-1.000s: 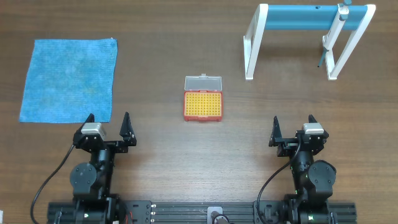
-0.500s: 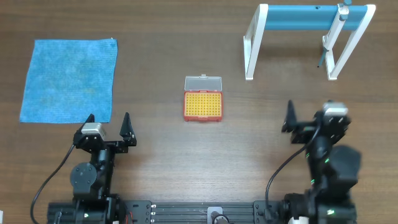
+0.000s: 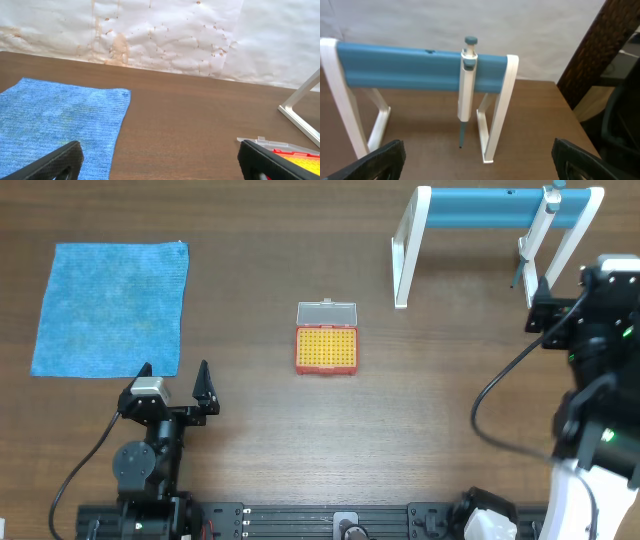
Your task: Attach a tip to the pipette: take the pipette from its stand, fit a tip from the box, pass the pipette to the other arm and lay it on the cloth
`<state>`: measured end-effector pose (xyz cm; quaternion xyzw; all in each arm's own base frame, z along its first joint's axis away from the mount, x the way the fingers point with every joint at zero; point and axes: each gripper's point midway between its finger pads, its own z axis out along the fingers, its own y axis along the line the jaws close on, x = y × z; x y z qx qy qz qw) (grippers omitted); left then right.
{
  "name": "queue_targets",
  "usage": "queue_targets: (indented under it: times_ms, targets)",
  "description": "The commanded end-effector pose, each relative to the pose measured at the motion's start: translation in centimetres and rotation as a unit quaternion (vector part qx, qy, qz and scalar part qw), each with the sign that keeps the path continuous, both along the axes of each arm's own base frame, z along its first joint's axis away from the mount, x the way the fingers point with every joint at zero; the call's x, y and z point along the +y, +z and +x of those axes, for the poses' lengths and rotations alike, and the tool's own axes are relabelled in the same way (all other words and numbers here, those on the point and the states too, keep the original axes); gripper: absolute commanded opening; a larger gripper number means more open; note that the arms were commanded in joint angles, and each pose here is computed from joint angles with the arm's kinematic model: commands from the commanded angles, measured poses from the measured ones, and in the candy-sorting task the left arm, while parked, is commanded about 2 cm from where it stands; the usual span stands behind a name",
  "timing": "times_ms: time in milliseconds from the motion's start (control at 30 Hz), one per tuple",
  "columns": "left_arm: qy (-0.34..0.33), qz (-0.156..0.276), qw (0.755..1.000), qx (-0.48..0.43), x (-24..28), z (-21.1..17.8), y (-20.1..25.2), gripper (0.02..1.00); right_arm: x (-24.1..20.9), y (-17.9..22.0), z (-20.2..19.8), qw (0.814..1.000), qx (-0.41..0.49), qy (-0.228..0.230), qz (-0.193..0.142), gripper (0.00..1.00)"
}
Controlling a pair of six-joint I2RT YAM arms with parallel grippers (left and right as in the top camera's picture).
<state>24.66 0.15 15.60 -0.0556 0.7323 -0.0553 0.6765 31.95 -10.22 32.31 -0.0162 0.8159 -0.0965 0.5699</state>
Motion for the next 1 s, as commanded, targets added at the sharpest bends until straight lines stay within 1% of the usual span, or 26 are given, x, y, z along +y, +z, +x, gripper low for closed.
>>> queue_targets:
  times_ms: [33,133,300,433,600,767,900,1000]
  targets:
    - [-0.007,0.006,1.000,0.005,-0.2,0.0,-0.3,0.998,-0.4,-2.4,2.3,0.991,0.012,0.127,0.031,0.923]
    - [-0.007,0.006,1.000,0.005,-0.2,0.0,-0.3,0.998,-2.1,-4.4,3.8,0.990,0.022,0.130,0.046,0.912]
    - [-0.007,0.006,1.000,0.005,-0.2,0.0,-0.3,0.998,-2.7,-6.2,6.7,0.987,0.014,0.151,0.046,0.912]
    - [-0.007,0.006,1.000,0.005,-0.2,0.0,-0.3,1.000,-2.2,-7.6,9.1,0.982,0.004,0.172,0.080,0.915]
    - [-0.007,0.006,1.000,0.005,-0.2,0.0,-0.3,0.998,-2.1,-10.1,11.5,0.979,0.007,0.178,0.104,0.915]
    - [-0.007,0.006,1.000,0.005,-0.2,0.0,-0.3,1.000,-3.4,-12.0,13.2,0.986,0.012,0.141,0.092,0.912]
    - [-0.007,0.006,1.000,0.005,-0.2,0.0,-0.3,0.998,-3.5,-11.9,14.1,0.987,0.004,0.122,0.102,0.912]
    - [-0.007,0.006,1.000,0.005,-0.2,0.0,-0.3,0.998,-3.3,-12.1,14.5,0.989,0.006,0.109,0.102,0.912]
